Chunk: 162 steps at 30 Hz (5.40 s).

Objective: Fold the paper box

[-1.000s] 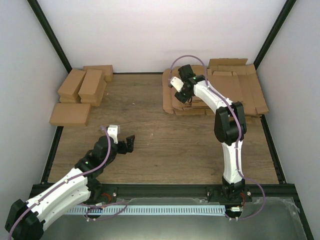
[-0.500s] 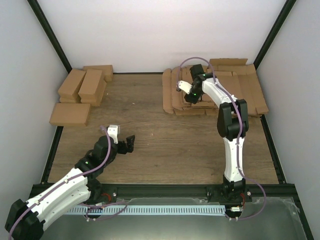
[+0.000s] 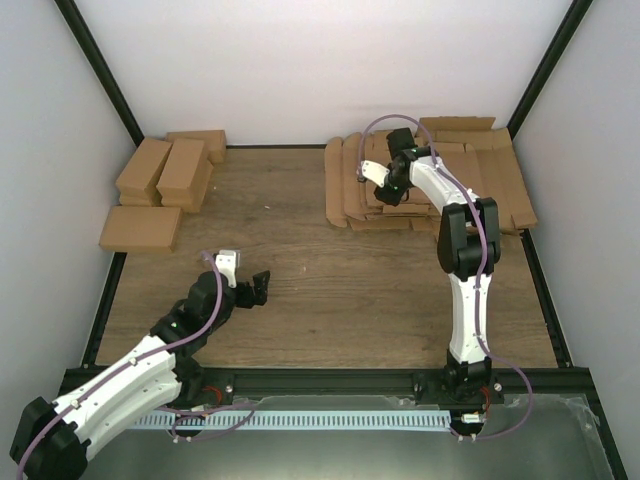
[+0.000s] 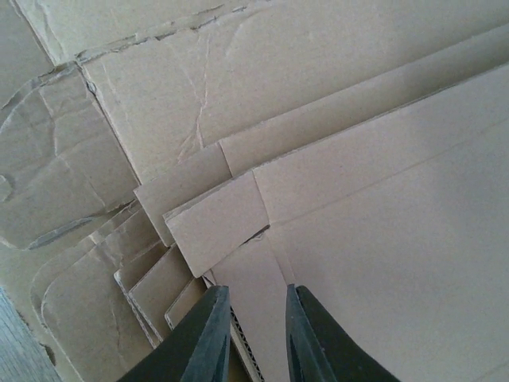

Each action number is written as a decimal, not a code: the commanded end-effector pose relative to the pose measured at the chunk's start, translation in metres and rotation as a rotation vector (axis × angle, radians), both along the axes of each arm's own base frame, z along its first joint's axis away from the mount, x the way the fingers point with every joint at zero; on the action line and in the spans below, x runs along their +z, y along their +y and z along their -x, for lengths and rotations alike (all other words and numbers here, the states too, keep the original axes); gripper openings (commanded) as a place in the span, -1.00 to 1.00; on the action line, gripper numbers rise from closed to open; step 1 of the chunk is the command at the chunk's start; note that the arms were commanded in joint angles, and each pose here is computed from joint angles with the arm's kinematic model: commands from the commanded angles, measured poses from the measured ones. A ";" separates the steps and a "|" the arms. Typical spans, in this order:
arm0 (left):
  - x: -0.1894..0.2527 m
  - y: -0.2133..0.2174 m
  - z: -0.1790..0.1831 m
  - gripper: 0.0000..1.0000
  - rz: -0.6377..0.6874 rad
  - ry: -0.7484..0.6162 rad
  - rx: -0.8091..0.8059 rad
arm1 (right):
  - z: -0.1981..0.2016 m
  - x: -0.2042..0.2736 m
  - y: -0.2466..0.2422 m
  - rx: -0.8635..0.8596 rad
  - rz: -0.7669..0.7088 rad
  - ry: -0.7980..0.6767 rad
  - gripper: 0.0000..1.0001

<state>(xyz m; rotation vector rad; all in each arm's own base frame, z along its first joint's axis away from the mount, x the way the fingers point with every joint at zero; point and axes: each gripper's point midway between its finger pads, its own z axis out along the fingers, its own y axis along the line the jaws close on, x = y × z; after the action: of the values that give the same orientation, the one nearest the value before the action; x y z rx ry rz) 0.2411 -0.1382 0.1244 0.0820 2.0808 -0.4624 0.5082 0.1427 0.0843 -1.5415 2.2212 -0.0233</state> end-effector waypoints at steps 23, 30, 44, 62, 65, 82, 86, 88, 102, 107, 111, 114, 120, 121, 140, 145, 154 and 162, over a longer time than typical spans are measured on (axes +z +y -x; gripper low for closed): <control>0.001 -0.002 -0.002 1.00 -0.006 -0.013 -0.008 | 0.012 0.004 0.003 0.052 -0.050 0.055 -0.99; 0.001 -0.003 -0.002 1.00 -0.004 -0.014 -0.013 | -0.018 0.089 0.003 0.018 -0.083 -0.212 -0.99; 0.006 -0.003 0.001 1.00 0.019 -0.035 -0.021 | 0.078 0.240 0.038 0.158 -0.307 -0.458 -0.99; 0.011 -0.007 0.005 1.00 0.037 -0.050 -0.059 | 0.094 0.144 0.018 -0.273 -0.289 -0.260 0.12; 0.012 -0.008 0.006 1.00 0.042 -0.055 -0.062 | 0.069 0.148 0.007 -0.292 -0.278 -0.303 0.10; 0.010 -0.006 0.004 1.00 0.033 -0.054 -0.052 | 0.013 0.085 -0.009 -0.111 -0.029 -0.264 -0.13; 0.009 -0.007 0.003 1.00 0.028 -0.049 -0.051 | 0.009 0.071 -0.012 -0.112 -0.013 -0.232 -0.15; 0.008 -0.007 0.003 1.00 0.026 -0.046 -0.050 | 0.010 0.064 -0.011 -0.102 -0.011 -0.213 -0.16; 0.009 -0.007 0.003 1.00 0.026 -0.046 -0.054 | 0.021 0.073 -0.011 -0.089 -0.028 -0.217 -0.14; 0.009 -0.007 0.003 1.00 0.027 -0.047 -0.053 | 0.025 0.068 -0.017 -0.091 0.003 -0.217 -0.14; 0.009 -0.007 0.003 1.00 0.027 -0.047 -0.054 | 0.024 0.060 -0.017 -0.091 0.007 -0.199 -0.15; 0.009 -0.007 0.003 1.00 0.027 -0.047 -0.051 | 0.023 0.054 -0.018 -0.092 0.007 -0.193 -0.15; 0.008 -0.007 0.003 1.00 0.024 -0.045 -0.051 | 0.032 0.040 -0.012 -0.057 -0.008 -0.131 -0.23; 0.008 -0.007 0.003 1.00 0.024 -0.046 -0.050 | 0.035 0.038 -0.010 -0.047 -0.014 -0.116 -0.23; 0.008 -0.007 0.002 1.00 0.021 -0.043 -0.047 | 0.041 0.015 -0.004 -0.003 -0.011 0.010 -0.85; 0.007 -0.007 0.002 1.00 0.020 -0.041 -0.049 | 0.021 0.066 -0.004 -0.023 -0.035 -0.152 -0.90; 0.010 -0.007 0.004 1.00 0.029 -0.050 -0.051 | -0.022 0.214 -0.060 -0.306 0.062 -0.600 -0.89; 0.012 -0.006 0.005 1.00 0.039 -0.058 -0.052 | 0.008 0.326 -0.069 -0.460 -0.121 -0.888 -0.99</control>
<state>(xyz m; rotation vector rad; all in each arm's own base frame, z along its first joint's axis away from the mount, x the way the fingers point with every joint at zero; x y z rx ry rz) 0.2367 -0.1428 0.1338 0.1201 2.0362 -0.5101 0.5178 0.0815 0.3302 -0.9242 1.8885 -0.5640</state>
